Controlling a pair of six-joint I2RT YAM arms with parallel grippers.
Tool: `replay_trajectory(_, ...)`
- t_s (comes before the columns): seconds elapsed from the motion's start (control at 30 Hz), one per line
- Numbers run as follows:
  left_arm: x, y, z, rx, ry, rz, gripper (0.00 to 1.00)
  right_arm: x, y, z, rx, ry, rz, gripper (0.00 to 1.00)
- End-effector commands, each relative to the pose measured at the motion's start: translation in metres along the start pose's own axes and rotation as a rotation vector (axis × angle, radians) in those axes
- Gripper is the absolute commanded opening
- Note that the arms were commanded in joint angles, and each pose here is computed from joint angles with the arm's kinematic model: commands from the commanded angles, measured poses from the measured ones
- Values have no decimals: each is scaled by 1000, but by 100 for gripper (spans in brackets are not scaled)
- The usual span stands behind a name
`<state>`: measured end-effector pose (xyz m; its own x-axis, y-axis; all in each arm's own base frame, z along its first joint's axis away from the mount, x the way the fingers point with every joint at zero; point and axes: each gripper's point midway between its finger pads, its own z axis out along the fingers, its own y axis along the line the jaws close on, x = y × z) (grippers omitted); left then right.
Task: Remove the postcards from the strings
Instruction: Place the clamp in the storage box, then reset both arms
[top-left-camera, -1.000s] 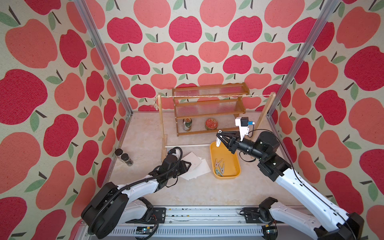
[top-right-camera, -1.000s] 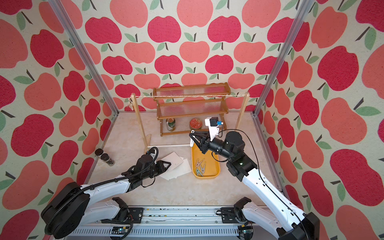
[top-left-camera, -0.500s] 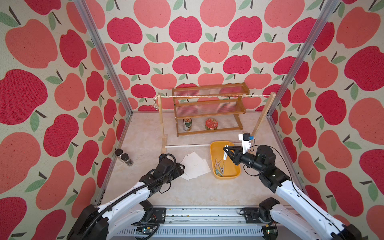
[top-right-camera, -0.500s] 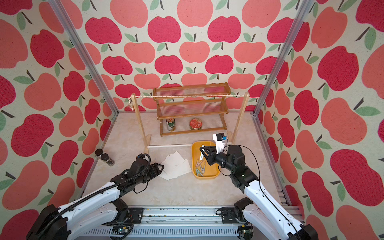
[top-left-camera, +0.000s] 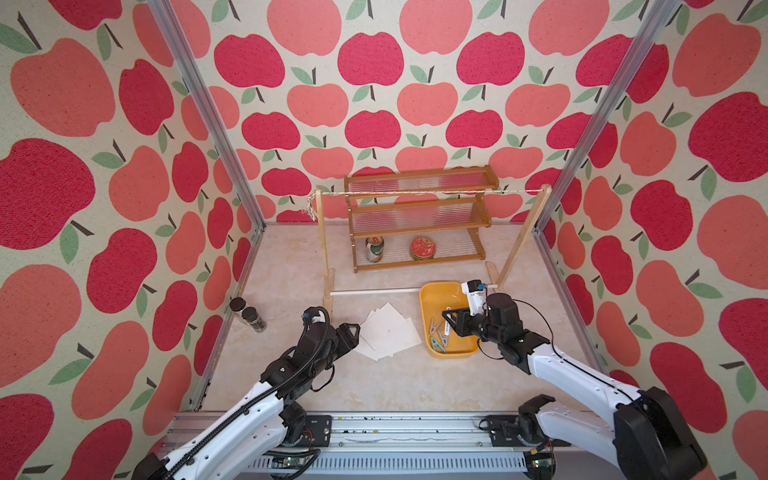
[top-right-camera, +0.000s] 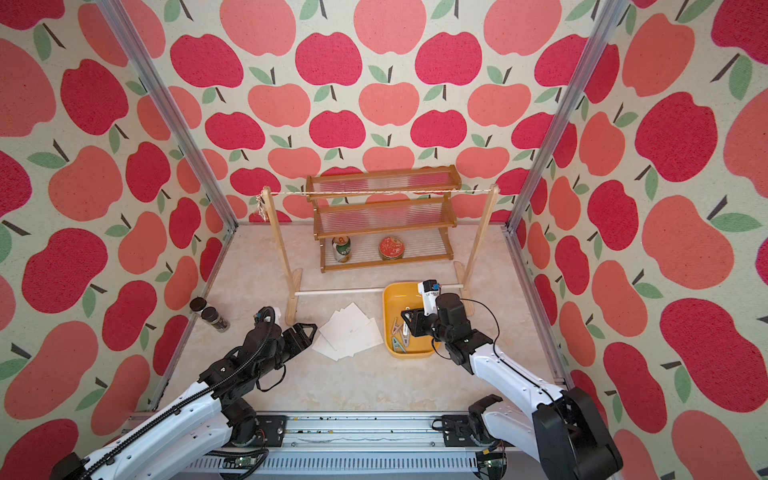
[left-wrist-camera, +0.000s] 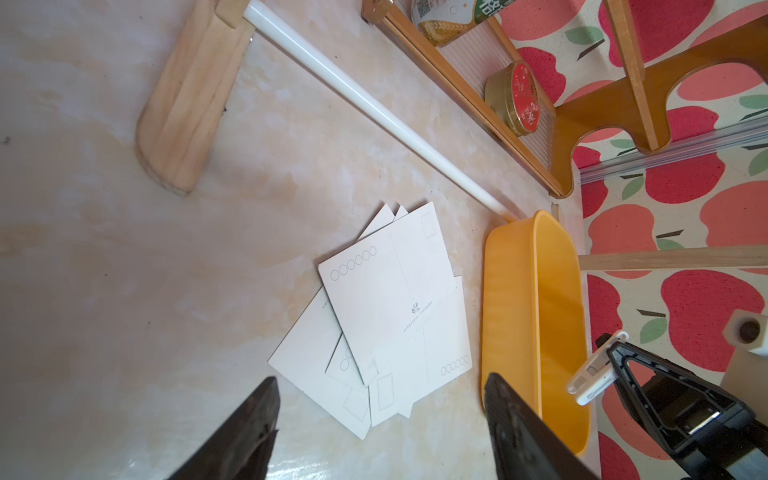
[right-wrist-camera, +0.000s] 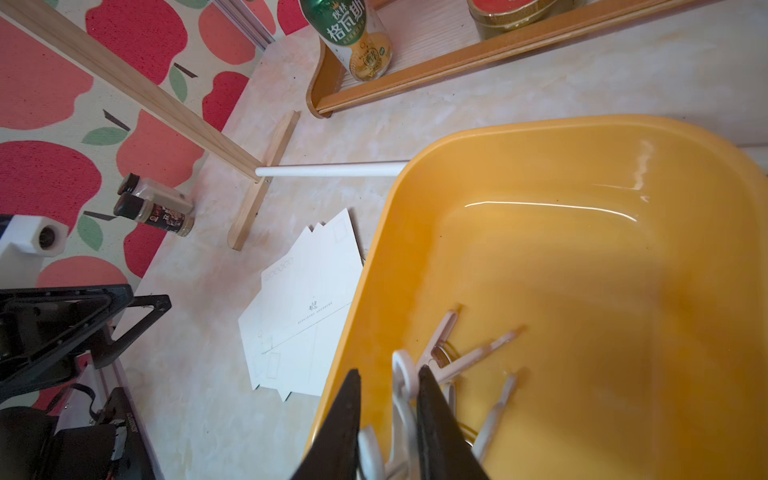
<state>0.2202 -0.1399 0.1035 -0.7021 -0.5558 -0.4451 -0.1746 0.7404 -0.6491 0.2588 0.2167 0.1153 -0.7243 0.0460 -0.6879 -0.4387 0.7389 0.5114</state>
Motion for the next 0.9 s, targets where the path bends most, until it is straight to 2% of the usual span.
replay_trajectory(0.0,-4,-12,2,20,-2,21,76,0,-7,7,36,-22,-30,27)
replay_trajectory(0.1,-2,-15,6,25,6,34,76,5,-12,11,57,-3,-34,33)
replay_trajectory(0.23,-1,-19,9,21,5,58,77,4,-15,5,87,-11,-38,51)
replay_trajectory(0.33,-1,-22,10,26,6,67,77,2,-13,-5,95,-21,-52,52)
replay_trajectory(0.4,0,-22,11,25,10,74,77,1,-11,-14,99,-29,-57,57)
replay_trajectory(0.53,2,-24,13,6,14,112,79,2,-10,-34,123,-44,-77,74)
replay_trajectory(0.6,1,-26,13,-14,7,144,100,2,-12,-45,148,-54,-92,82)
replay_trajectory(0.67,-2,-28,12,-33,1,175,99,0,-14,-54,176,-66,-112,99)
replay_trajectory(0.8,-13,-30,9,-86,-24,245,99,-5,-22,-69,254,-80,-143,99)
replay_trajectory(0.87,-24,-35,5,-109,-51,319,99,-11,-27,-75,300,-103,-162,99)
